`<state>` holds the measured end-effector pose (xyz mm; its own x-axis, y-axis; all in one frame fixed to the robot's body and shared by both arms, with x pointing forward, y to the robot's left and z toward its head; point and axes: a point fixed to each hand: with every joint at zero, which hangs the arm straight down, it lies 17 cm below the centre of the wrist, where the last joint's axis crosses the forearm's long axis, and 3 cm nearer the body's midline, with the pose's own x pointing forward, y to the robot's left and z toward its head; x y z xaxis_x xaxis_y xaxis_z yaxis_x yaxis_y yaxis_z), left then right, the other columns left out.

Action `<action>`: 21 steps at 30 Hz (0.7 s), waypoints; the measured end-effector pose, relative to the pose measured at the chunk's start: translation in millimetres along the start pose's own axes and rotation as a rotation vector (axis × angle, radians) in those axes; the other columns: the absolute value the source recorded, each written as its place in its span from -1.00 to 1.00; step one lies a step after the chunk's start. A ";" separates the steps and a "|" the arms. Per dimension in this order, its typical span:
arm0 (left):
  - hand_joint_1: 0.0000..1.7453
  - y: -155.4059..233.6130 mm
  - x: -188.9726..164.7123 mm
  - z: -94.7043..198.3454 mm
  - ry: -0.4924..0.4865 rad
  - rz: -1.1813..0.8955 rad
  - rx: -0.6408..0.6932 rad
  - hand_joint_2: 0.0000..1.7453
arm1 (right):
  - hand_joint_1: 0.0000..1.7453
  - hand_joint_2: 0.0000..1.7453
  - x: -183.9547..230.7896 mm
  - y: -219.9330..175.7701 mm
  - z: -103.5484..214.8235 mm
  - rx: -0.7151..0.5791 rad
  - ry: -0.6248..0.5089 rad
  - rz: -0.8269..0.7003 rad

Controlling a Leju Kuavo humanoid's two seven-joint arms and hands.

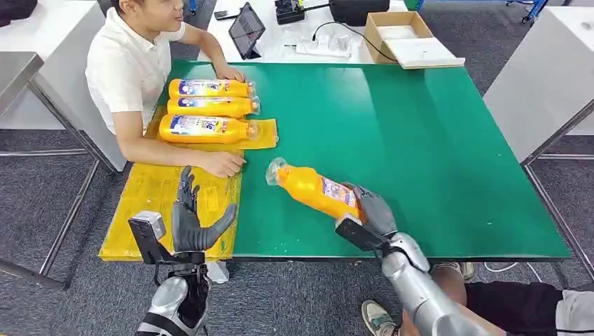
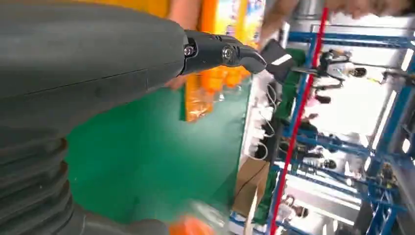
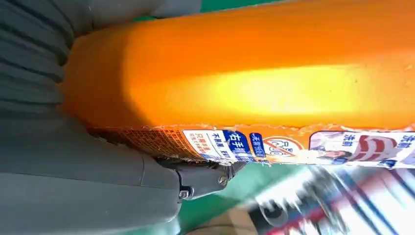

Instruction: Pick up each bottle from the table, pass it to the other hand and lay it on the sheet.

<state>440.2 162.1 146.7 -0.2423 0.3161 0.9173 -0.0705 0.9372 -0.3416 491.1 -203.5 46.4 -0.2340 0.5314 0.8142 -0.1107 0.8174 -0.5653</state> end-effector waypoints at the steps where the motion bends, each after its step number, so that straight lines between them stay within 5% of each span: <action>1: -1.00 0.6 -3.9 1.5 0.011 0.002 0.000 1.00 | 1.00 1.00 17.7 -3.4 -1.0 -0.062 -0.036 -0.058; 9: -1.00 -41.2 -20.2 24.5 0.039 -0.025 -0.200 1.00 | 1.00 1.00 91.7 -19.7 17.2 -0.275 -0.192 -0.220; 21: -1.00 -93.0 -12.1 48.2 -0.013 -0.040 -0.380 1.00 | 1.00 1.00 125.6 40.0 23.8 -0.125 -0.238 -0.306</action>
<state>403.0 64.0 157.4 -0.2595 0.2785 0.9247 0.2827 0.9375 -0.2030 434.2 -109.4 122.9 -0.4270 0.2055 0.8806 -0.0947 0.9583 -0.2696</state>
